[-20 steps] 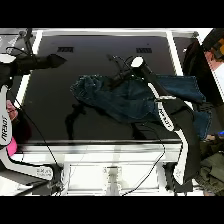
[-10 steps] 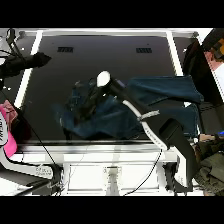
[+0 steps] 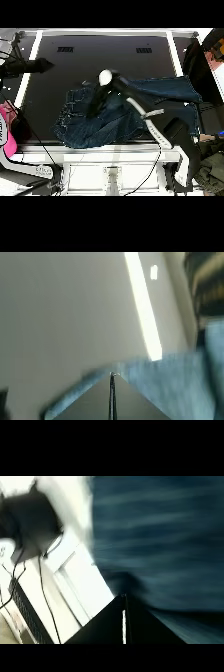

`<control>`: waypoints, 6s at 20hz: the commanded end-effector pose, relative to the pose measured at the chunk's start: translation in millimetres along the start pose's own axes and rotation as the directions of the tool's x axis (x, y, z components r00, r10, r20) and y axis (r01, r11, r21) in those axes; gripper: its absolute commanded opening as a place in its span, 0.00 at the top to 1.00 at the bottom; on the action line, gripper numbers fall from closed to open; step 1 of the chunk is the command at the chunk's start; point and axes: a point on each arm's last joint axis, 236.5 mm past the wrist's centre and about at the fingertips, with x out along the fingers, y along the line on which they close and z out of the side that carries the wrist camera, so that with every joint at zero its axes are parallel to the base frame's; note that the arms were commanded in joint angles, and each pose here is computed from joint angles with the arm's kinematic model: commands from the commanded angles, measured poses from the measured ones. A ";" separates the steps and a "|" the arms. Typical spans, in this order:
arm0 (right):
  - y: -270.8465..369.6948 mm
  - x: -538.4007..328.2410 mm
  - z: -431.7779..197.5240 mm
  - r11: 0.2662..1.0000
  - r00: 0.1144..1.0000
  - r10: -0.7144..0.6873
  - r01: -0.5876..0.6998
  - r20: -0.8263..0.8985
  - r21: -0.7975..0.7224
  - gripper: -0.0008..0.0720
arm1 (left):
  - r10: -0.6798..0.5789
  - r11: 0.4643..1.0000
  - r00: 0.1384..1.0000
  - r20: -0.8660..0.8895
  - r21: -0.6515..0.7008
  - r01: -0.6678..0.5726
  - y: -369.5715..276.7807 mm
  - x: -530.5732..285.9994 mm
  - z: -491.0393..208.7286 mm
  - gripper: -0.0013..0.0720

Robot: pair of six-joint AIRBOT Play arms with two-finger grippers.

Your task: Fold the clothes and pants, and hang the long-sleeved shirts on hangers.

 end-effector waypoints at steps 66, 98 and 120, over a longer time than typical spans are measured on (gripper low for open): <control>-480.3 -286.6 -385.5 0.263 0.833 -0.391 -0.306 0.391 0.915 0.53 | 0.356 0.884 0.928 0.115 -0.362 -0.294 79.5 69.7 3.6 0.78; -476.1 -361.0 -306.8 0.349 0.721 -0.523 -0.305 0.454 0.886 0.96 | 0.341 0.893 0.934 0.105 -0.348 -0.287 69.6 76.7 1.3 0.78; -460.1 -338.5 -313.9 0.420 0.792 -0.433 -0.247 0.431 0.874 0.96 | 0.402 0.884 0.914 -0.045 -0.239 -0.401 87.2 40.9 -28.7 0.94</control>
